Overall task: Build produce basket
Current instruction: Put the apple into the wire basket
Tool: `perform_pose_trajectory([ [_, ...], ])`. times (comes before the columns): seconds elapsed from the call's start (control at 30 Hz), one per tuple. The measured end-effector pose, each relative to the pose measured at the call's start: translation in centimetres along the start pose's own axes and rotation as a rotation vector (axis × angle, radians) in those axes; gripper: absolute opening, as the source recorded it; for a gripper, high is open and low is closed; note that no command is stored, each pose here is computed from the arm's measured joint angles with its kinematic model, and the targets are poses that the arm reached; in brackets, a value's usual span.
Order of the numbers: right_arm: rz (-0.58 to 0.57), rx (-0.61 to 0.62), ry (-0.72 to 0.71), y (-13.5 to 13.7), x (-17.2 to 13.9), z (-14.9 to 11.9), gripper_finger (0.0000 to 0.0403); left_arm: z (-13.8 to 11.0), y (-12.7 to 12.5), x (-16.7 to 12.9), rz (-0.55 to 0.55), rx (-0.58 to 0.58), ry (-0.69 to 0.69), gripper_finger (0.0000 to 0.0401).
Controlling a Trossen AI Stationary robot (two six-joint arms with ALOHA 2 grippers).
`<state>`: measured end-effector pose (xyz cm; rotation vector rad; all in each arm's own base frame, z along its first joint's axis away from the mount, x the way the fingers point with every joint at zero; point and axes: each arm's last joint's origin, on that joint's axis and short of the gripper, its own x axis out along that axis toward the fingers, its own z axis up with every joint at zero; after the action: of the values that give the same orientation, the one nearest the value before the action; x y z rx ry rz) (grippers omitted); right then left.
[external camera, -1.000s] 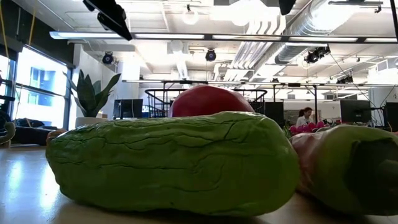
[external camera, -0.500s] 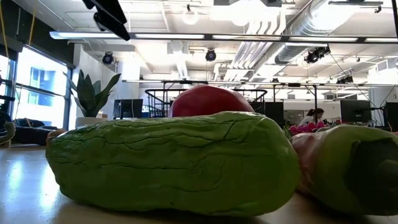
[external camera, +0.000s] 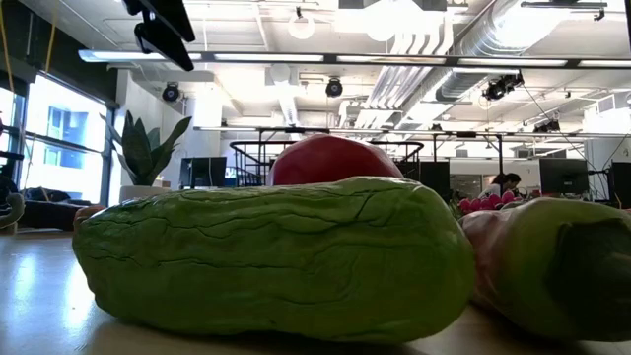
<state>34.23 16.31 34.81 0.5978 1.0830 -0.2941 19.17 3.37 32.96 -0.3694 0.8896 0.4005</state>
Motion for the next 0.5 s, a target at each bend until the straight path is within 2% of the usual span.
perform_pose_trajectory([
  [0.23,-0.014,-0.005,0.055,0.7,2.6,-0.3,0.0369,-0.2,-0.4,0.0,-0.013,-0.014,0.005,0.0306],
  [0.5,0.009,0.061,0.103,1.9,6.3,-0.4,0.0369,-0.4,-0.9,-0.1,-0.026,-0.009,0.012,0.0306],
])
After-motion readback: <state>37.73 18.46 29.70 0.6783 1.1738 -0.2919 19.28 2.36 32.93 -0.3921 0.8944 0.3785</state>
